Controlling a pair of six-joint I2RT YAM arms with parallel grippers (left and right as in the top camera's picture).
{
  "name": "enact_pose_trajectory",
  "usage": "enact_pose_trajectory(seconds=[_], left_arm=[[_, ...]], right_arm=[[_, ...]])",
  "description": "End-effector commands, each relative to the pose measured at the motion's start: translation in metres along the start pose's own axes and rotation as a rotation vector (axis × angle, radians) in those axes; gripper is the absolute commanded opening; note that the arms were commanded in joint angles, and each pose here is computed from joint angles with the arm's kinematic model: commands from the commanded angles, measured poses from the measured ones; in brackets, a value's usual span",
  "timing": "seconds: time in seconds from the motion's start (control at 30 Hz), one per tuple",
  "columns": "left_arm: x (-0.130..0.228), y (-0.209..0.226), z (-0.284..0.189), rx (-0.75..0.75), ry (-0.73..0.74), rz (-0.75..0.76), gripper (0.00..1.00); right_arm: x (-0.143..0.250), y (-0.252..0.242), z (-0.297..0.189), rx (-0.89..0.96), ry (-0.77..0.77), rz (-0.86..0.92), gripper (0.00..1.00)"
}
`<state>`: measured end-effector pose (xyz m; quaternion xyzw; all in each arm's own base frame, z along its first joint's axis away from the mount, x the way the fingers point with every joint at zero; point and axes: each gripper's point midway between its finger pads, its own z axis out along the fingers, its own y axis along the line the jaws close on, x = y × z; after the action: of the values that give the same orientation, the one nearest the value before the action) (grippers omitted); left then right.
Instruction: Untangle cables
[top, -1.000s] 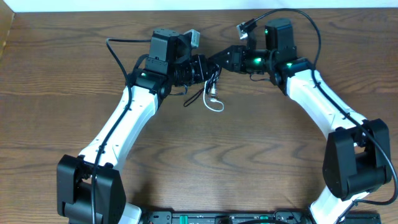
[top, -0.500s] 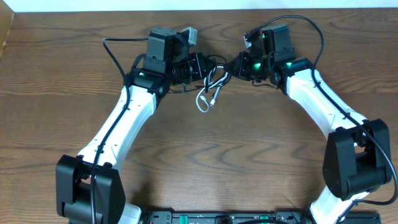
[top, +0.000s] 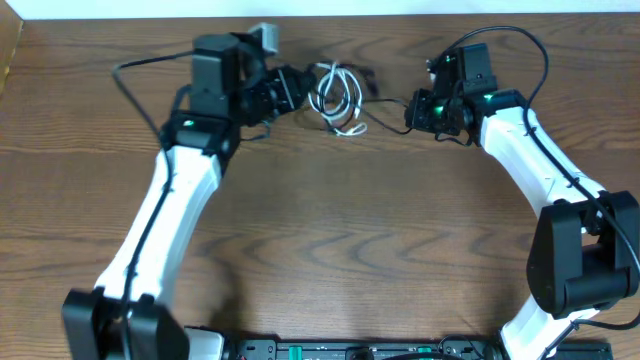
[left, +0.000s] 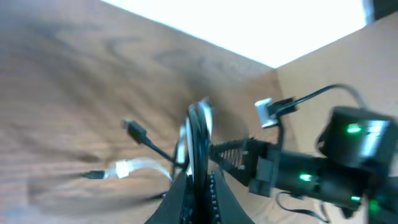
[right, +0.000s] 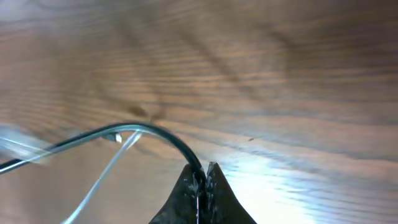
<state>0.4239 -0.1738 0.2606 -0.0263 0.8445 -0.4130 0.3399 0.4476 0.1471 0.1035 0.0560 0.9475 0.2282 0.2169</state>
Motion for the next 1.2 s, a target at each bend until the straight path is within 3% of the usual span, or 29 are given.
enact_pose_trajectory(seconds=[0.0,0.27,0.67,0.83,0.93,0.97,1.03,1.17], left_arm=[[-0.027,-0.025,-0.042,0.036,-0.115,0.080,0.08],[-0.049,-0.038,-0.090,0.035,-0.235,0.115,0.07],[-0.049,-0.026,-0.092,0.003,-0.228,0.120,0.07],[-0.052,-0.020,-0.095,-0.012,-0.235,0.113,0.07],[-0.046,-0.017,-0.092,-0.021,-0.213,0.095,0.07],[-0.044,-0.016,-0.091,-0.023,-0.203,0.090,0.07],[-0.032,-0.014,-0.081,-0.027,-0.152,0.068,0.07],[-0.019,-0.022,-0.064,-0.004,-0.101,0.077,0.07]], right_arm=[[-0.005,-0.035,-0.003,0.136,-0.038,-0.003,0.01],[-0.013,-0.104,-0.020,0.332,-0.075,0.089,0.01],[-0.020,-0.202,-0.065,0.461,-0.098,0.239,0.01],[-0.021,-0.229,-0.081,0.413,-0.112,0.333,0.01],[-0.025,-0.205,-0.073,0.264,-0.097,0.276,0.02],[-0.027,-0.196,-0.070,0.225,-0.094,0.236,0.06],[-0.034,-0.156,-0.059,0.065,-0.089,0.074,0.45],[-0.037,-0.099,-0.052,-0.164,-0.091,-0.051,0.62]])
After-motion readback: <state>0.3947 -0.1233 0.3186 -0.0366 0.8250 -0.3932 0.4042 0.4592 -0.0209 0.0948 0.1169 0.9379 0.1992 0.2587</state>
